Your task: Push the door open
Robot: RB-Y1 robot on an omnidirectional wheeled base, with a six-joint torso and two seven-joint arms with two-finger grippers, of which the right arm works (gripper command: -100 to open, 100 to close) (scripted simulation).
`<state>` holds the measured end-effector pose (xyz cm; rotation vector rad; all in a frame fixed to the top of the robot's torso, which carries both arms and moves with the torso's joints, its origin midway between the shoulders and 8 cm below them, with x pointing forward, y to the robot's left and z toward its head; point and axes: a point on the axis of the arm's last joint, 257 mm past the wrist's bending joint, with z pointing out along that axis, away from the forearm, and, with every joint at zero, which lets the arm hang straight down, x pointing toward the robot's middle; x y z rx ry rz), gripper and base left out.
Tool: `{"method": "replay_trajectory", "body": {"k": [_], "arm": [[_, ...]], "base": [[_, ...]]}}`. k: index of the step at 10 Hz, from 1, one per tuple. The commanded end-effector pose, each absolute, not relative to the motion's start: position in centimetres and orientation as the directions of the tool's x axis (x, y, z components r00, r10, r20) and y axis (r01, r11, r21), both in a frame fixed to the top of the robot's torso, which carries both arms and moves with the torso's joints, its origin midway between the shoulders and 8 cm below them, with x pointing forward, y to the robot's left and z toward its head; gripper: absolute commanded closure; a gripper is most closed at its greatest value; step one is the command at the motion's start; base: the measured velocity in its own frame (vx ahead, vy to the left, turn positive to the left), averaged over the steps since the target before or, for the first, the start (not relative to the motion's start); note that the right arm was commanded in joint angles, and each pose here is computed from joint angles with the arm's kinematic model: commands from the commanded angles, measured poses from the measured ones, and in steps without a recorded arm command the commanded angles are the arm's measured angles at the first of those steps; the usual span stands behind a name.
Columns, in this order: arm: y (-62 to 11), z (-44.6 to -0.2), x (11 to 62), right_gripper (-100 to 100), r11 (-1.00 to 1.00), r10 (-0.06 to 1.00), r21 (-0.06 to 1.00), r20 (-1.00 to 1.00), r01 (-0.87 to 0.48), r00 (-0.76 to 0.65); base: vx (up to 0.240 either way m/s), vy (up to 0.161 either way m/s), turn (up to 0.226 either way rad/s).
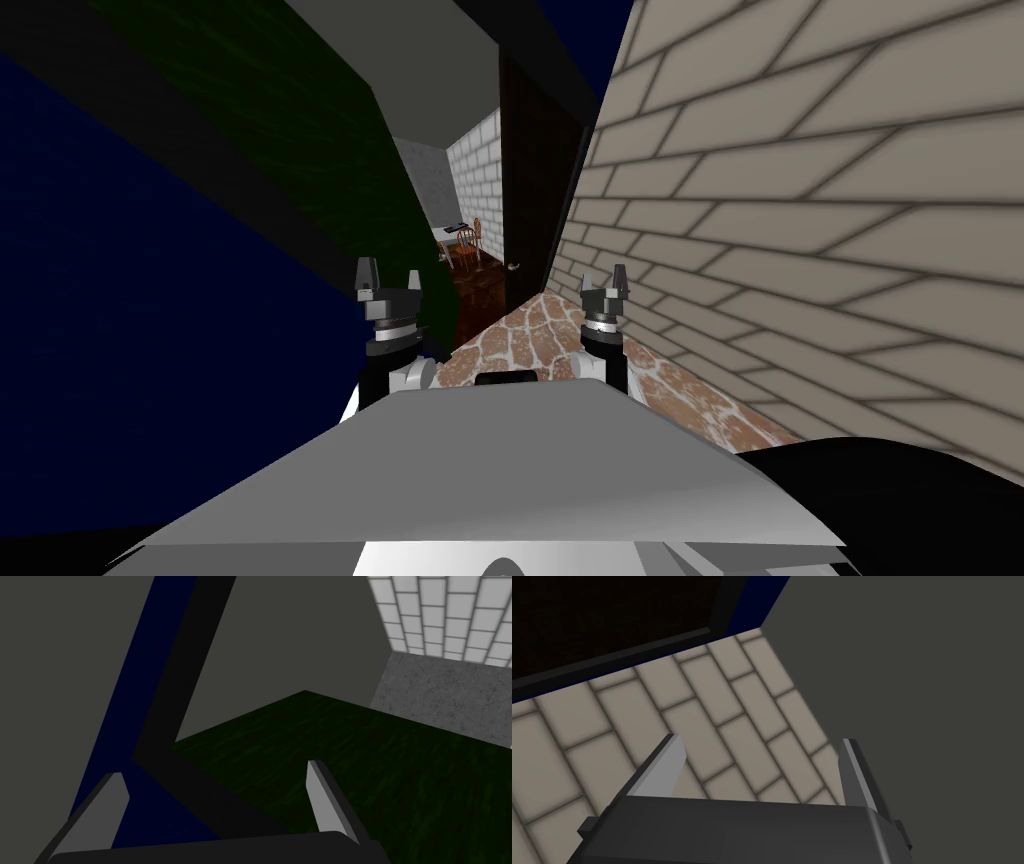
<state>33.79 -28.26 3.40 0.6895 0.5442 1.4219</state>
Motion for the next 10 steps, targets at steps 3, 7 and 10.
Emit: {"method": "replay_trajectory", "body": {"k": [3, 7, 10], "arm": [[-27.6, 1.0, 35.5, -100, 0.004, 0.996, 0.745, 0.053, -0.668, 0.066], [-26.9, -1.4, 37.1, -100, -0.006, 0.998, 0.771, 0.046, -0.636, 0.047], [-26.3, -3.6, 38.4, -100, -0.015, 0.999, 0.795, 0.041, -0.606, 0.030]], "base": [[0.131, -0.012, 0.062], [0.099, -0.072, 0.049], [0.085, -0.043, 0.058]]}}
